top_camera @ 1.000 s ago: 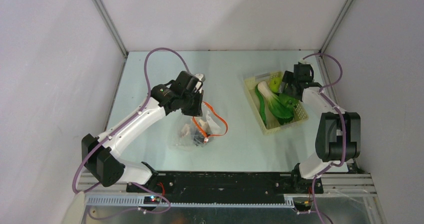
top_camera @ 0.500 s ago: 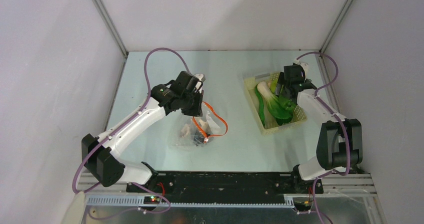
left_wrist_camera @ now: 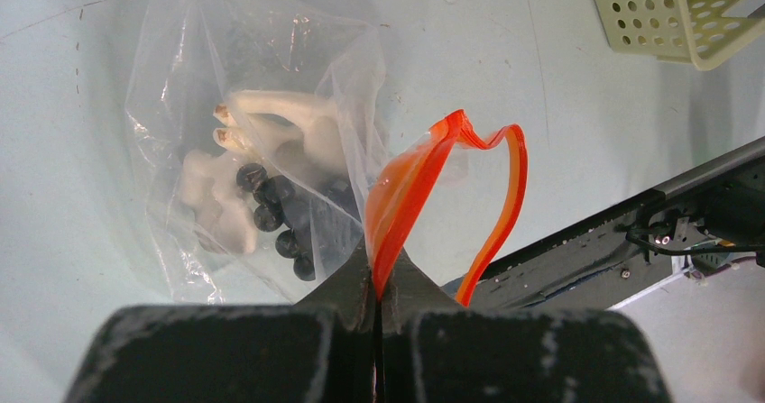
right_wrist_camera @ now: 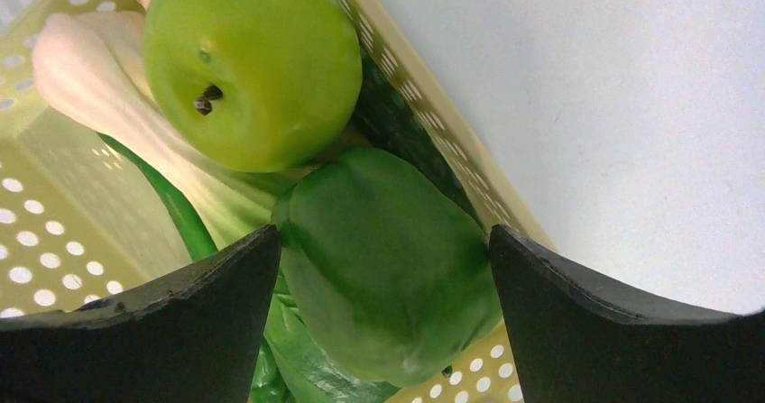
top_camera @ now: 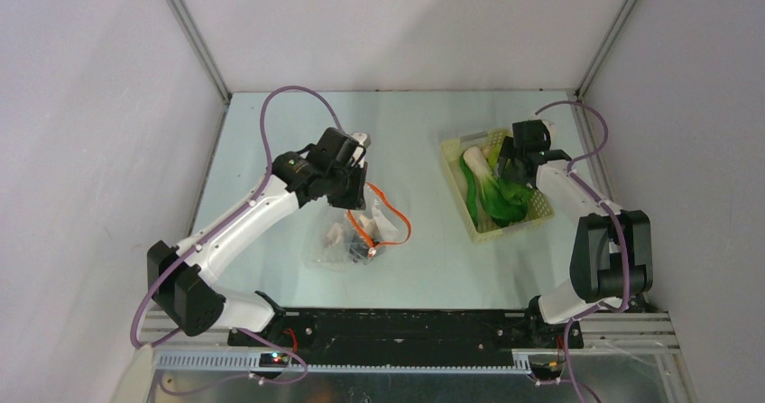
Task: Place the food in the zip-top bag and seal the zipper
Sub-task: Pick up the fake vegetable from the bin.
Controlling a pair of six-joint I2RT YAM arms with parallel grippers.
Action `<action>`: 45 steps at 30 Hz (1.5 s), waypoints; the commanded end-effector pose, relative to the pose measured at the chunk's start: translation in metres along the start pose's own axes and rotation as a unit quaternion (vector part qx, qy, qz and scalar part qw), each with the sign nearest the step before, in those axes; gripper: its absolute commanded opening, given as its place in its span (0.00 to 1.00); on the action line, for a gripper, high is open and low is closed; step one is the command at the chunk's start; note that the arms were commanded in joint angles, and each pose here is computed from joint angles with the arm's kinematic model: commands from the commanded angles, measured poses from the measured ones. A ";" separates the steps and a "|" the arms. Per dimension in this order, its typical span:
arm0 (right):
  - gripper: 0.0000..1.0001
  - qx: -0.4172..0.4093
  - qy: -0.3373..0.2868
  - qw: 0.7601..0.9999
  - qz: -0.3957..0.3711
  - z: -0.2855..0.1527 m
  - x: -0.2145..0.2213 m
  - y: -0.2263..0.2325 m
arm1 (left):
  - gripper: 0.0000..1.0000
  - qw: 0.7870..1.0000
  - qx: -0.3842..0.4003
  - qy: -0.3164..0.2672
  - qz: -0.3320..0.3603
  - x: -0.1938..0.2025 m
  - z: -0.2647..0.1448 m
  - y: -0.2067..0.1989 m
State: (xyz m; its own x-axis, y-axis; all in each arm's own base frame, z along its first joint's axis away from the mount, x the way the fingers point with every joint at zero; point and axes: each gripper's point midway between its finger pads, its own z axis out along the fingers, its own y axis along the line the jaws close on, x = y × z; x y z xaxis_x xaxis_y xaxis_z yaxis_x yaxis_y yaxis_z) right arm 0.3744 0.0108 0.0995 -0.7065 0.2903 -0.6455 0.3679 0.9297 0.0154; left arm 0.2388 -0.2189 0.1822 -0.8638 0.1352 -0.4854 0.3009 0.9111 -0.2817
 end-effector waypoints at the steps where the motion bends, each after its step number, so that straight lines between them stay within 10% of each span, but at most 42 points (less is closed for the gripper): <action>1: 0.89 -0.015 0.017 1.000 0.019 0.000 0.008 -0.001 | 0.00 0.999 0.025 -0.031 0.015 -0.015 -0.016 -0.010; 25: 0.99 -0.037 0.084 0.996 0.020 0.019 0.044 0.007 | 0.00 0.999 0.024 -0.031 0.014 -0.015 -0.016 -0.010; 34: 0.60 -0.035 0.020 0.998 0.043 -0.003 0.015 0.002 | 0.00 0.999 0.024 -0.032 0.014 -0.015 -0.017 -0.010; 45: 0.40 -0.055 -0.011 0.997 0.051 -0.032 -0.001 0.002 | 0.00 0.999 0.027 -0.034 0.014 -0.016 -0.018 -0.011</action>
State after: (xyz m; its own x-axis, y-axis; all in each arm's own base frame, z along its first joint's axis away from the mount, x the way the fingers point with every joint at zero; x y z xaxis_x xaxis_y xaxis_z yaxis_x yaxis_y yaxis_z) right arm 0.3603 0.0192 0.1144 -0.6692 0.3757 -0.6411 0.3665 0.9174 0.1550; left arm 0.2385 -0.2192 0.1825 -0.8638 0.1353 -0.4853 0.3018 0.9103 -0.2833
